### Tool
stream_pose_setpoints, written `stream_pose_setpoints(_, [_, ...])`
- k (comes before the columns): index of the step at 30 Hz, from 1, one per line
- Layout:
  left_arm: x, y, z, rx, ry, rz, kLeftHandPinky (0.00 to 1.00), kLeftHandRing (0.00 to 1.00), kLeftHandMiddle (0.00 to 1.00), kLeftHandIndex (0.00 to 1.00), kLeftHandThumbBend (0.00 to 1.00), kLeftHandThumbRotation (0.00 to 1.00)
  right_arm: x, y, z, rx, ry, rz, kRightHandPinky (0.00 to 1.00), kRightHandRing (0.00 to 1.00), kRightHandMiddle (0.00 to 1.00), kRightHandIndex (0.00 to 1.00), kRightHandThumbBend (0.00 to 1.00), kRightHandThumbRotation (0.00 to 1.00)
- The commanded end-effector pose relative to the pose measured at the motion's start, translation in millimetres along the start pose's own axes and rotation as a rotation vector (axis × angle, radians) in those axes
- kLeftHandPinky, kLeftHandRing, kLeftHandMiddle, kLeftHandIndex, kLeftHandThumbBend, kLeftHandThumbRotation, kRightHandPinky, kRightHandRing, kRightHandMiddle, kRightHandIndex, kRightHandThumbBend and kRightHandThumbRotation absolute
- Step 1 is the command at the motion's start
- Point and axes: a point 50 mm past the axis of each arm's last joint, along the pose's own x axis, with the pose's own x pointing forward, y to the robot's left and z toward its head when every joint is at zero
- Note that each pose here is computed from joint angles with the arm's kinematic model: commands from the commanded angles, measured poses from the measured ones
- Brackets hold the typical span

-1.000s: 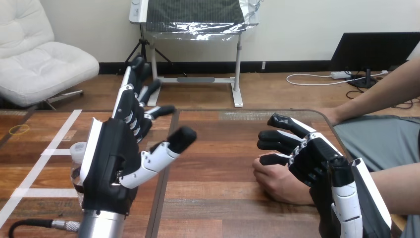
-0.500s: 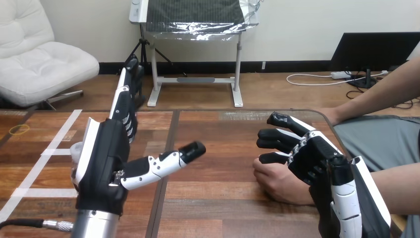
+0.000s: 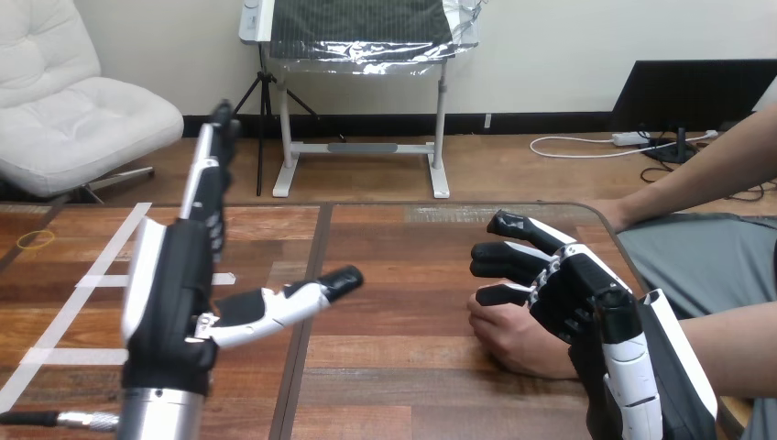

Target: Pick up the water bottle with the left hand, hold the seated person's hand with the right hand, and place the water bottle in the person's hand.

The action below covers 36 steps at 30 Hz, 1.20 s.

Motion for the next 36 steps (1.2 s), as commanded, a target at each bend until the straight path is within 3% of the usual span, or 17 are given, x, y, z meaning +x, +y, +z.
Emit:
stream_pose_setpoints(1, [13.2, 9.4, 10.6, 0.05, -0.101, 0.06, 1.0, 1.0, 1.0, 1.0, 1.0, 0.08, 13.1, -0.9, 12.6, -0.015, -0.089, 0.007, 0.68, 0.76, 0.76, 0.81, 0.63, 1.0])
stream_pose_setpoints(19, [17.2, 43.5, 7.3, 0.178, -0.067, 0.196, 1.0, 1.0, 1.0, 1.0, 1.0, 0.16, 12.6, -1.0, 12.4, -0.018, -0.088, 0.007, 0.67, 0.76, 0.75, 0.81, 0.62, 1.0])
stream_pose_setpoints(36, [19.0, 64.5, 7.4, 0.217, -0.02, 0.276, 1.0, 1.0, 1.0, 0.99, 1.0, 0.21, 13.1, -0.7, 12.1, -0.019, -0.087, 0.012, 0.67, 0.75, 0.75, 0.81, 0.63, 1.0])
